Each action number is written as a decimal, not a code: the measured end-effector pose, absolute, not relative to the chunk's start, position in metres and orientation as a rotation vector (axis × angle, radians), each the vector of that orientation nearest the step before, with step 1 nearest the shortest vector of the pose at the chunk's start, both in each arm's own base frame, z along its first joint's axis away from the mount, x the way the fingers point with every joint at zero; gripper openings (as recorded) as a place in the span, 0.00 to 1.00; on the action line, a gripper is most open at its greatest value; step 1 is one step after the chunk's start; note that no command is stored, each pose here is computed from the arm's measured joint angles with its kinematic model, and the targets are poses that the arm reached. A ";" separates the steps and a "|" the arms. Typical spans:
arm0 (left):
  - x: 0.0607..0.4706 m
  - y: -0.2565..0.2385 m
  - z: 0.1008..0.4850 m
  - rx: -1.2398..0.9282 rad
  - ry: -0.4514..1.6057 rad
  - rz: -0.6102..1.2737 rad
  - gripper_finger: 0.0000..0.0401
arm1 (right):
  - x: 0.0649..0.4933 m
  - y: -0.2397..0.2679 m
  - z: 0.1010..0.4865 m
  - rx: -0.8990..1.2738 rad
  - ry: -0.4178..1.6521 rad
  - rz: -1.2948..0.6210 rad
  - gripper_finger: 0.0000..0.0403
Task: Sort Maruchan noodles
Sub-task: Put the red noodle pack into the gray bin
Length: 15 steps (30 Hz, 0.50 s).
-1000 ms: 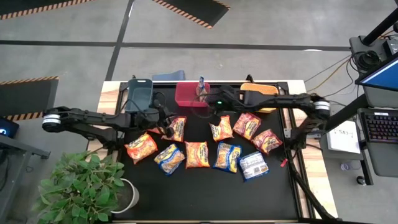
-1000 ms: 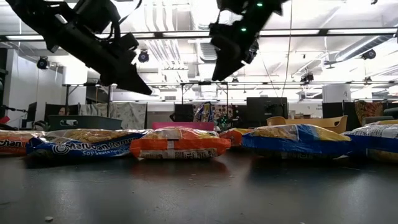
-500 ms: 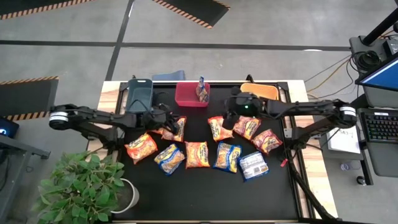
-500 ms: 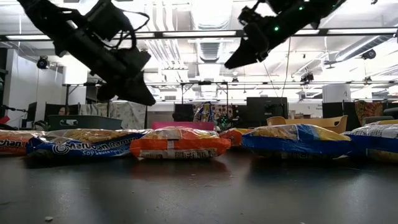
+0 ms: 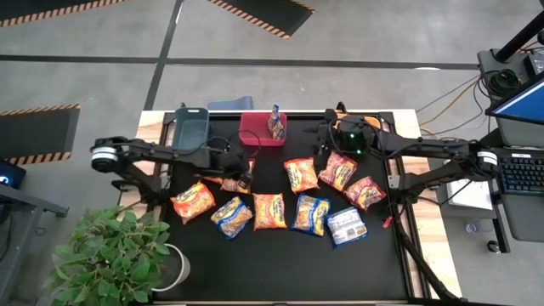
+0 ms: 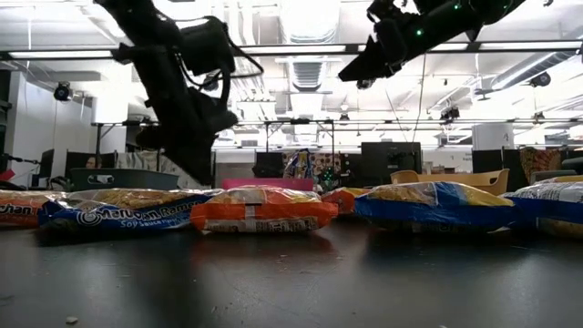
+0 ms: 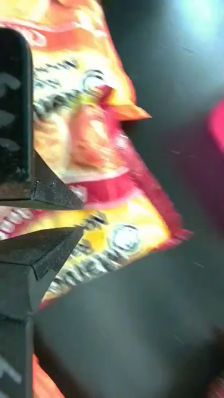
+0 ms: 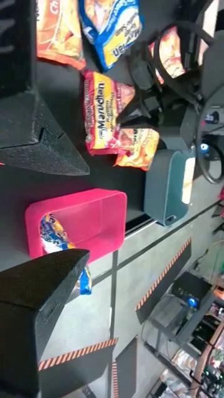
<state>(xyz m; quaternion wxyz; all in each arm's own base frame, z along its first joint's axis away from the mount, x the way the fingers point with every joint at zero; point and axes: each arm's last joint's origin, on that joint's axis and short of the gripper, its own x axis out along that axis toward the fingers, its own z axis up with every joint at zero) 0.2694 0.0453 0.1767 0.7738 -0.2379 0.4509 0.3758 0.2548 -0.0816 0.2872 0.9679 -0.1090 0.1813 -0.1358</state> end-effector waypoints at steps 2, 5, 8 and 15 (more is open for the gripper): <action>0.273 0.045 0.176 -0.512 1.020 0.830 0.10 | 0.255 -0.082 0.283 -0.236 0.383 -0.269 0.48; 0.278 0.046 0.169 -0.503 1.055 0.842 0.10 | 0.255 -0.083 0.282 -0.255 0.395 -0.268 0.48; 0.284 0.047 0.162 -0.505 1.077 0.839 0.10 | 0.254 -0.086 0.282 -0.256 0.395 -0.279 0.48; 0.319 0.043 0.163 -0.522 0.984 0.678 0.10 | 0.251 -0.095 0.282 -0.256 0.402 -0.314 0.48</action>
